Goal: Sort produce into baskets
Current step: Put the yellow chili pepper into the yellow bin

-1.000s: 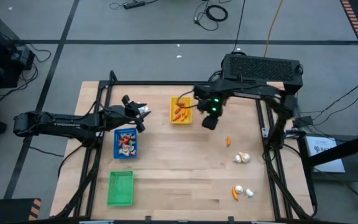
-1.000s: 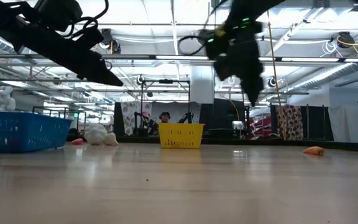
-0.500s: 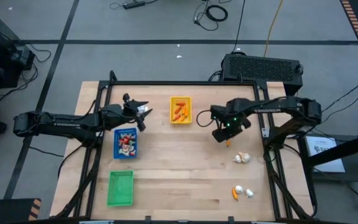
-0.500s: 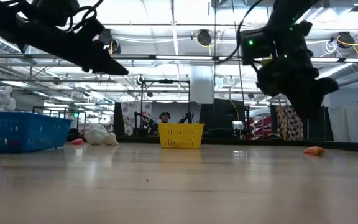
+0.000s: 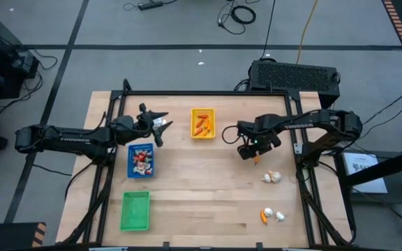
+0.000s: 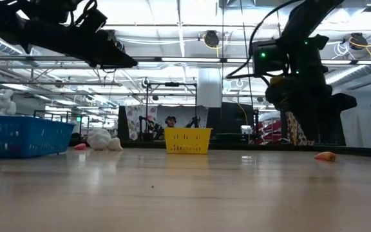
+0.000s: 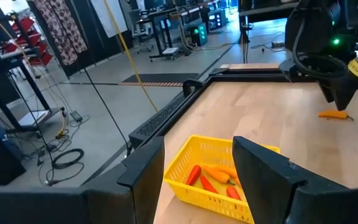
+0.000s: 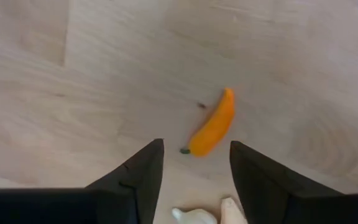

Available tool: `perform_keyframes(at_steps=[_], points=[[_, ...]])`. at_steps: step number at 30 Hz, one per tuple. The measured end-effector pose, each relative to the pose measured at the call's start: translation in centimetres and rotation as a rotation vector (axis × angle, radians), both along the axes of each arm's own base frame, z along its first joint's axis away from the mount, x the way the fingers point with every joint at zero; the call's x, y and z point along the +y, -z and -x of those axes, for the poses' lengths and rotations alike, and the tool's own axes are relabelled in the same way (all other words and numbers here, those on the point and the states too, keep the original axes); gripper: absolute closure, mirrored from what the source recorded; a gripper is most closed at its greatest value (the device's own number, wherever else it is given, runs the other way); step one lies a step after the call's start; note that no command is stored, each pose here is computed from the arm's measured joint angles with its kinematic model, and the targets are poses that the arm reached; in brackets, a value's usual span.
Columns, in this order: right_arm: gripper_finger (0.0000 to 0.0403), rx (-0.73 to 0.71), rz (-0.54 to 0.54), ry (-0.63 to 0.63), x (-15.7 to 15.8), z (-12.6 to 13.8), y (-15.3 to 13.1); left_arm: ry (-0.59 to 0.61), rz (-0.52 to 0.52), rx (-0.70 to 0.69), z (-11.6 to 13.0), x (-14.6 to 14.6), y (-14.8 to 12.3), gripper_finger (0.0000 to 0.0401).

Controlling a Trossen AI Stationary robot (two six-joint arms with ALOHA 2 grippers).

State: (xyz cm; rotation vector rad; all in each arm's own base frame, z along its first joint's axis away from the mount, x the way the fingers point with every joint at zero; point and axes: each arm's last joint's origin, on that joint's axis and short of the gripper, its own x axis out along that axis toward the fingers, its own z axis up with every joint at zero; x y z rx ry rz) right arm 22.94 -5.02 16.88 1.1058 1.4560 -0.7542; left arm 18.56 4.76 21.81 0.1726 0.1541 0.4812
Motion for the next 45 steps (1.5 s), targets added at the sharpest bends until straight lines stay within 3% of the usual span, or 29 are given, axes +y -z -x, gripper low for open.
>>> perform_keyframes(at_steps=[6,14,21,36,45], points=[[0.0200,0.037,-0.009,-0.002,0.2,1.2,1.6,0.000,-0.002,-0.005,0.0,0.0,-0.1,0.0203],[0.0211,-0.052,0.032,-0.003,-0.1,0.8,2.5,0.000,-0.002,-0.004,0.0,0.0,0.0,0.0203],[0.0244,0.017,0.072,0.041,0.0,1.2,2.5,0.000,-0.001,-0.004,0.0,0.0,0.0,0.0203],[0.0330,-0.030,0.085,0.020,1.2,1.2,3.5,0.001,0.001,-0.004,0.0,0.0,0.0,0.0203],[0.0394,-0.184,0.115,-0.077,0.7,-1.2,0.3,0.004,-0.001,-0.019,0.0,0.0,-0.2,0.0203]])
